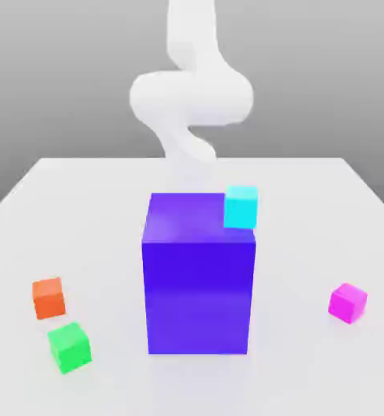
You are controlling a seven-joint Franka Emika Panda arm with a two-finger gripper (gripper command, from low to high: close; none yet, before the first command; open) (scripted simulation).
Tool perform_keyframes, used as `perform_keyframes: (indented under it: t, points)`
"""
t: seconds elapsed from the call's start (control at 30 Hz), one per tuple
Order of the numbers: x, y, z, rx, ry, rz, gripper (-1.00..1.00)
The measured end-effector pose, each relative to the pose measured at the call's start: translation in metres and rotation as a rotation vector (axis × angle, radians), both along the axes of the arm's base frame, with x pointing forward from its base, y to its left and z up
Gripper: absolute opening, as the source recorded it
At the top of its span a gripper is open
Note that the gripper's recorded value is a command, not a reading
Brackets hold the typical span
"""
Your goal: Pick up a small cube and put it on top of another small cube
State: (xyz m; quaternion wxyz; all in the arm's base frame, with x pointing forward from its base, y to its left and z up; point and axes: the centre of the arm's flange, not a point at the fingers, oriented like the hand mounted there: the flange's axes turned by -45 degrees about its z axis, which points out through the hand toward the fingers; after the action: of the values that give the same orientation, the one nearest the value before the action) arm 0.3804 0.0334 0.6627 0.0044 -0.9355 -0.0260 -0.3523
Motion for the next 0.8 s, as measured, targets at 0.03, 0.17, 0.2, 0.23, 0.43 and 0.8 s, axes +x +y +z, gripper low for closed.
perform_keyframes:
  t: [0.03, 0.17, 0.2, 0.23, 0.43, 0.8]
  points:
    - [0.012, 0.015, -0.022, -0.01, 0.035, 0.028, 0.0]
    - [0.041, 0.075, -0.109, -0.052, 0.161, 0.137, 0.0]
    - [0.044, 0.09, -0.131, -0.063, 0.192, 0.165, 0.0]
    - [0.046, 0.104, -0.153, -0.075, 0.222, 0.193, 0.0]
    - [0.023, 0.184, -0.286, -0.147, 0.402, 0.366, 0.0]
    - [-0.099, 0.259, -0.485, -0.266, 0.676, 0.645, 0.0]
